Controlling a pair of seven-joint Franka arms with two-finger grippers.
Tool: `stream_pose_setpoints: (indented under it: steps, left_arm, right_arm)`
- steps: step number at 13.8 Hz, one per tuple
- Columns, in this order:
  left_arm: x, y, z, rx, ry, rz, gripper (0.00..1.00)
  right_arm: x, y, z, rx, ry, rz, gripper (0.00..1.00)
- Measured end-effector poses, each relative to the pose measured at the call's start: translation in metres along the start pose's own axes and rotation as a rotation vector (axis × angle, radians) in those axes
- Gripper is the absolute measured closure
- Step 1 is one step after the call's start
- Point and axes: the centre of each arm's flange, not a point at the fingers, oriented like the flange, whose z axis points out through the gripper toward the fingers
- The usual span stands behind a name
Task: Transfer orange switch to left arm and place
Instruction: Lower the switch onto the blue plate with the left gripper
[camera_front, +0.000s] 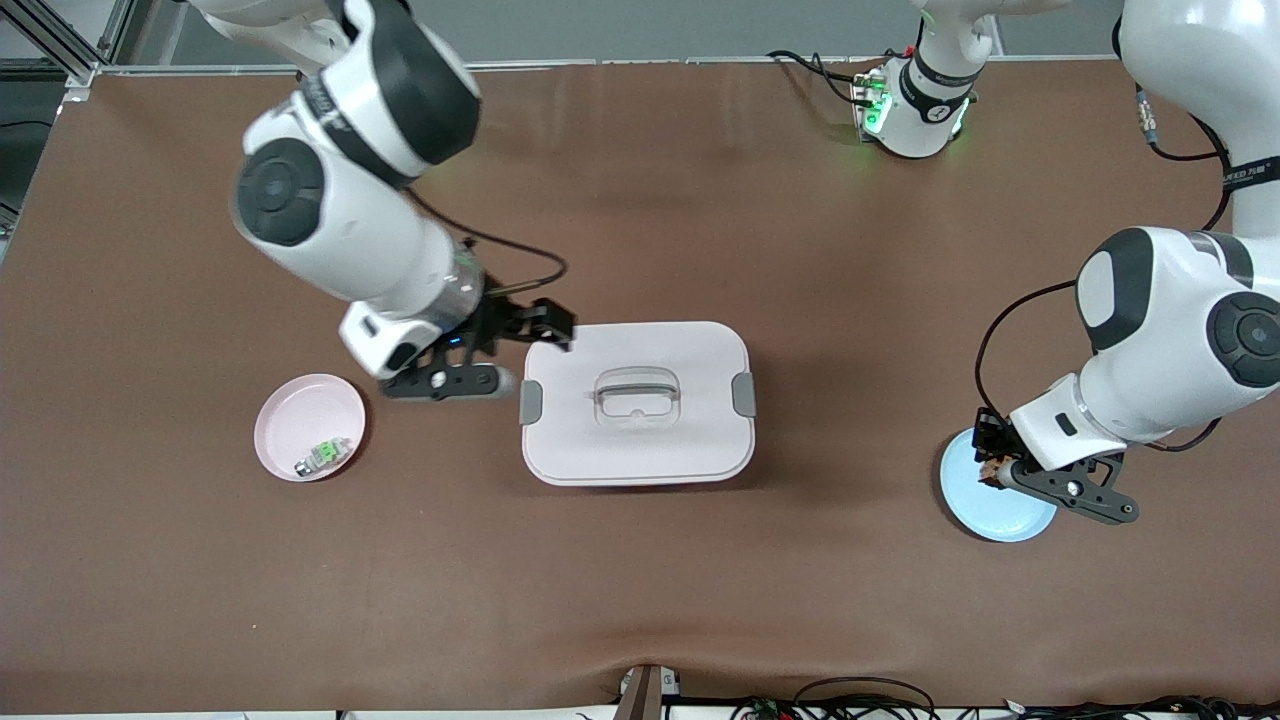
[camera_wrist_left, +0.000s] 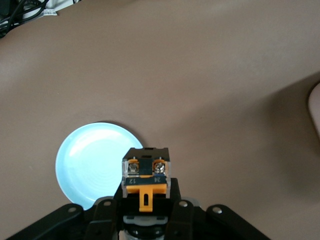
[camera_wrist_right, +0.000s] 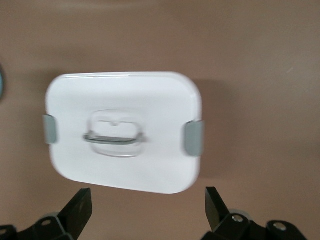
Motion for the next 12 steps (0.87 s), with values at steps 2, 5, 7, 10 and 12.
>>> stream_pose_setpoints:
  steps: [2,5,7,10,12]
  left_arm:
    - [-0.003,-0.01,0.013,-0.007,-0.019,0.103,0.66]
    - [-0.012,-0.024,0.042,-0.03,-0.059,0.255,0.66]
    - [-0.021,-0.04,0.059,-0.047,-0.08,0.358,0.66]
    - [-0.036,-0.076,0.086,-0.068,-0.086,0.504,0.66]
    - [-0.044,-0.094,0.107,-0.081,-0.084,0.594,0.66]
  right_arm:
    - [0.004,0.037,-0.013,-0.085,-0.005,-0.113,0.0]
    - [0.005,0.067,-0.033,-0.134,-0.004,-0.181,0.0]
    - [0.008,0.093,-0.05,-0.149,0.01,-0.217,0.0]
    - [0.012,0.14,-0.073,-0.232,0.034,-0.218,0.0]
    - [0.01,0.153,-0.086,-0.262,0.052,-0.203,0.0]
